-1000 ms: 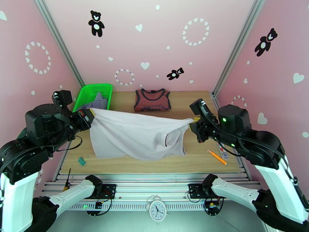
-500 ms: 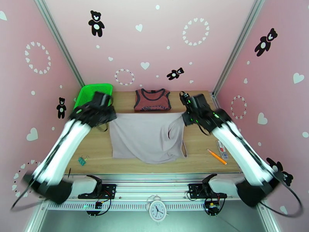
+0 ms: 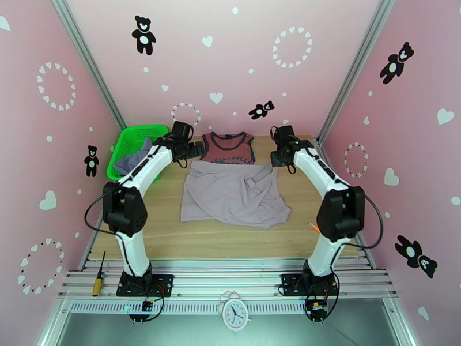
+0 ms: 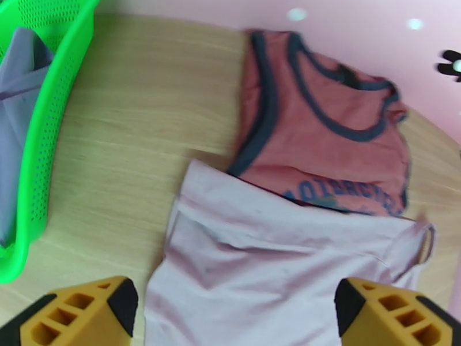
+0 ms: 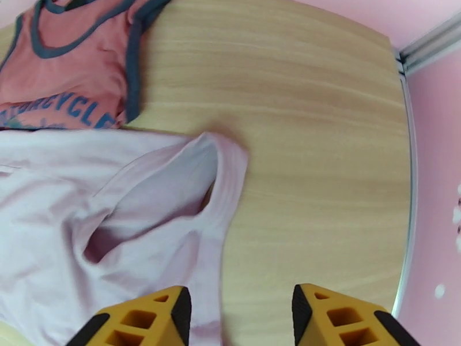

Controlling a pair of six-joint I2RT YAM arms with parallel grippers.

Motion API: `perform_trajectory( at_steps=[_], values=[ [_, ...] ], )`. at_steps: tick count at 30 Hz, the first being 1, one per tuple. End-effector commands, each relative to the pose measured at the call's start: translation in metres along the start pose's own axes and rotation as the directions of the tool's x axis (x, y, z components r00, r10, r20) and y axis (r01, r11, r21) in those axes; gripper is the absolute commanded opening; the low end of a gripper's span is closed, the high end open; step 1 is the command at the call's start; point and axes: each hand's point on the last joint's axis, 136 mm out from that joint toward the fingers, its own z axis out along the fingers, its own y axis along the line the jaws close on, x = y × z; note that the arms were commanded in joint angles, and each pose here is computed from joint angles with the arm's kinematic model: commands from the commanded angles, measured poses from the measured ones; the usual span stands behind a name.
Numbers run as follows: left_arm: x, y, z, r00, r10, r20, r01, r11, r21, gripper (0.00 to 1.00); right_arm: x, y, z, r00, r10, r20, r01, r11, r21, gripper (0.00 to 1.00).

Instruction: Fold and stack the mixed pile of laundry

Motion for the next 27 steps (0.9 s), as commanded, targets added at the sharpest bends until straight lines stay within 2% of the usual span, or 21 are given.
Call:
perform_trajectory(
  at_steps=[1,4,7,13,20,25,27],
  values=[
    [0.018,0.011,-0.046,1.0,-0.014,0.007,0.014,1.0,0.002,0.96,0.061,-0.003,-0.024,0.988,0.126,-0.089,-0.126,0.992,0.005,0.55],
    [0.061,0.026,-0.062,0.997,-0.052,-0.052,0.052,0.999,0.0,0.96,0.114,-0.007,-0.021,0.959,0.237,-0.153,-0.238,0.971,0.011,0.58],
    [0.103,0.037,-0.071,0.991,-0.09,-0.097,0.09,0.996,0.0,0.96,0.152,-0.007,-0.013,0.914,0.342,-0.219,-0.35,0.937,0.001,0.57],
    [0.156,0.045,-0.062,0.976,-0.112,-0.185,0.118,0.993,0.023,0.96,0.187,0.0,0.01,0.84,0.452,-0.299,-0.469,0.883,0.016,0.54],
    [0.175,0.045,-0.056,0.971,-0.097,-0.22,0.107,0.994,0.036,0.96,0.217,0.005,0.036,0.787,0.502,-0.359,-0.512,0.856,0.076,0.49],
    [0.18,0.047,-0.053,0.967,-0.097,-0.235,0.106,0.994,0.025,0.97,0.229,0.008,0.049,0.774,0.498,-0.392,-0.504,0.858,0.097,0.47],
    [0.185,0.05,-0.049,0.963,-0.103,-0.248,0.11,0.994,0.014,0.97,0.229,0.009,0.054,0.776,0.49,-0.396,-0.496,0.863,0.094,0.43]
  ],
)
